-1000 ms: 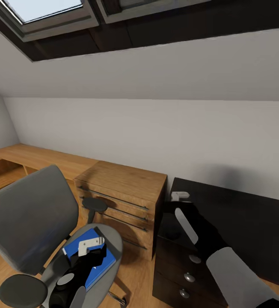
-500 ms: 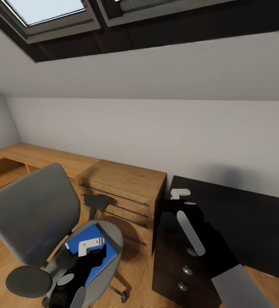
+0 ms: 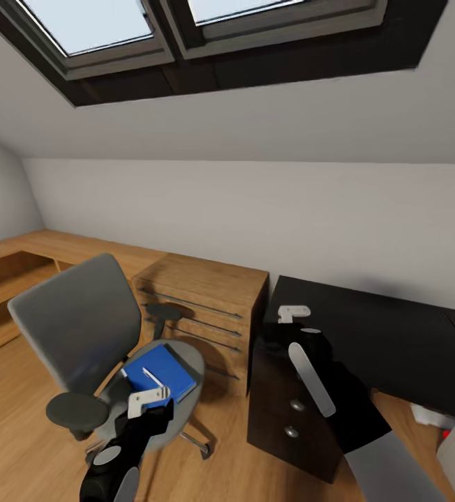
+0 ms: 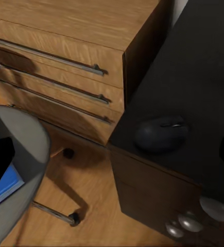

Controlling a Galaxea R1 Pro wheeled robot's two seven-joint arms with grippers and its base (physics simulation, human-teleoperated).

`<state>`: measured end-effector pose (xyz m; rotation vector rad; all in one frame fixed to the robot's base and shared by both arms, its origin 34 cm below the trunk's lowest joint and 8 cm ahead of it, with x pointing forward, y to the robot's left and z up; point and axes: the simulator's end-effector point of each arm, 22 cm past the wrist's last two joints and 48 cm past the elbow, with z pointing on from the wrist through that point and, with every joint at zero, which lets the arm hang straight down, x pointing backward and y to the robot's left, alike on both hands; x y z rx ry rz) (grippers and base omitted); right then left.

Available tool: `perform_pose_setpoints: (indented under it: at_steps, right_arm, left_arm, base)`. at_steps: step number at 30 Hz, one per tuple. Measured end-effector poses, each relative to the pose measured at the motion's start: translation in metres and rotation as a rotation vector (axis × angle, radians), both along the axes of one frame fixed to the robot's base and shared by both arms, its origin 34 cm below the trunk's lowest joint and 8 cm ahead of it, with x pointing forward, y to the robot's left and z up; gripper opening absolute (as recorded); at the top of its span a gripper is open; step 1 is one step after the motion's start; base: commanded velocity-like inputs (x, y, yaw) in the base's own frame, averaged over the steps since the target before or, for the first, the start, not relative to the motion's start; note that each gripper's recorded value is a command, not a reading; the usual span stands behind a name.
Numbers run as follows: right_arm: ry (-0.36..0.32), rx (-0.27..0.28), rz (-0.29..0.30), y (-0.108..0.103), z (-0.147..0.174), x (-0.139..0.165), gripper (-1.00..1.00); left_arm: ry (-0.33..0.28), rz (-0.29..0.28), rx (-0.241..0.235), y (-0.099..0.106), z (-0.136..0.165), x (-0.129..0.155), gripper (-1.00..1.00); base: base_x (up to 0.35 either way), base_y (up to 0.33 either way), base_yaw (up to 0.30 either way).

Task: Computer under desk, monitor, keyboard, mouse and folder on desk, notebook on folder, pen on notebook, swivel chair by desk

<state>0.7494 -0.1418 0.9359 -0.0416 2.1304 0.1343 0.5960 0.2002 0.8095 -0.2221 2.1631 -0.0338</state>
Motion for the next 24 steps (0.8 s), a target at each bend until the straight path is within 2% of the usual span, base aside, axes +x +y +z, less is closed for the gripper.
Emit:
perform_pose_setpoints:
  at_steps: [4,19,24]
  right_arm:
    - [-0.002,0.002,0.0,0.0,0.0,0.0,1.0]
    - [0.004,0.002,-0.002,0.001,-0.003,0.0,1.0]
    - [0.027,-0.002,-0.008,-0.001,-0.016,0.0,1.0]
  left_arm:
    - [0.0,0.0,0.0,0.0,0.0,0.0,1.0]
    - [0.013,-0.001,0.001,-0.001,-0.006,-0.002,1.0]
    - [0.016,-0.003,0.002,-0.002,-0.007,-0.002,1.0]
  base:
    - [-0.337,0.098,-0.139]
    - [-0.337,0.099,-0.256]
    - [-0.337,0.025,-0.265]
